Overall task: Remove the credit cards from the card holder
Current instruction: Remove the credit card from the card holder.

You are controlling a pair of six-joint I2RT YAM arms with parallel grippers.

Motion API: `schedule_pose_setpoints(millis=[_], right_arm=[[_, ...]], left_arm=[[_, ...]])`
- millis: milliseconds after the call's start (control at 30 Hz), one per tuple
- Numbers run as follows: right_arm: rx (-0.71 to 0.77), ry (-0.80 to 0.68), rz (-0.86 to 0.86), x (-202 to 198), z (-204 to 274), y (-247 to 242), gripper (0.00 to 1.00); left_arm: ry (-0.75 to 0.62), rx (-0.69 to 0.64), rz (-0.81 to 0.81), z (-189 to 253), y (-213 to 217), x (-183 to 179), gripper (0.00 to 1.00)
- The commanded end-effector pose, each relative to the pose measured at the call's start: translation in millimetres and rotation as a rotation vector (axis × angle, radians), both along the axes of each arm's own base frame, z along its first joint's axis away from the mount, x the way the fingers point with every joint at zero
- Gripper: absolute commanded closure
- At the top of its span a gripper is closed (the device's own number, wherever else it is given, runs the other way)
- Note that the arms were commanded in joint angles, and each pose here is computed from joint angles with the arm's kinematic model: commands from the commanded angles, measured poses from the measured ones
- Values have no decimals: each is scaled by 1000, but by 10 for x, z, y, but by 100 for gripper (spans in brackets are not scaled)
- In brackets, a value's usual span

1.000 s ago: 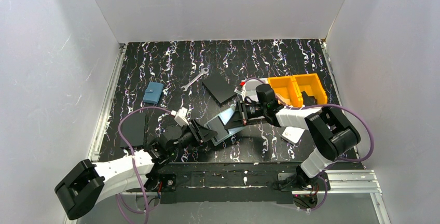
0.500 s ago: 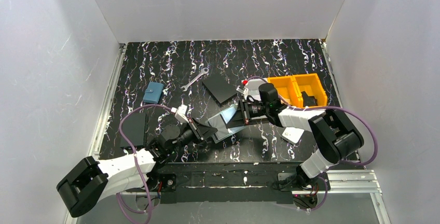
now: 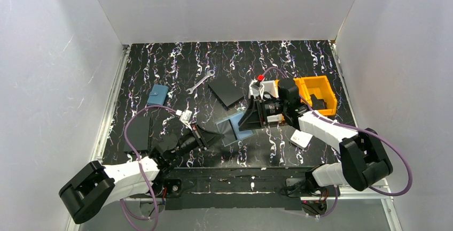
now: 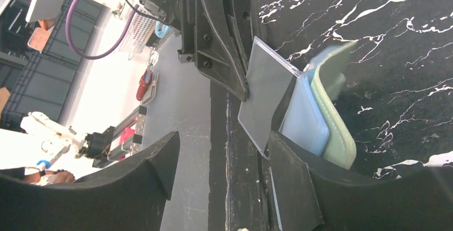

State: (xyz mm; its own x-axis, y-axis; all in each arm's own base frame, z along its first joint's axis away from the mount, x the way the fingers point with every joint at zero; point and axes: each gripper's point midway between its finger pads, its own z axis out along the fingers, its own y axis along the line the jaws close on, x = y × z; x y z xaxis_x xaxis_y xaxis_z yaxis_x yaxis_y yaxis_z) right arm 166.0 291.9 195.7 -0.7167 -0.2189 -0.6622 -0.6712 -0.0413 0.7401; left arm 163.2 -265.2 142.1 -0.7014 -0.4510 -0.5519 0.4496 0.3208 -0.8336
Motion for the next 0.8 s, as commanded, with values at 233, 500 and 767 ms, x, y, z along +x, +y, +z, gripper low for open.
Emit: schedule_pose_setpoints(millis=[233,500,767], right_arm=[[30,-69,34,-37,196,-27,39],[-63,-71,-99,205,-1,-93,41],[-47,-24,-86,153,-38,-106,41]], left_arm=[[-164,-111,-112,460,-238,-11,100],[-185,-141,-119,548,-290,23,100],[-205,-159,-130,647,-318,25,100]])
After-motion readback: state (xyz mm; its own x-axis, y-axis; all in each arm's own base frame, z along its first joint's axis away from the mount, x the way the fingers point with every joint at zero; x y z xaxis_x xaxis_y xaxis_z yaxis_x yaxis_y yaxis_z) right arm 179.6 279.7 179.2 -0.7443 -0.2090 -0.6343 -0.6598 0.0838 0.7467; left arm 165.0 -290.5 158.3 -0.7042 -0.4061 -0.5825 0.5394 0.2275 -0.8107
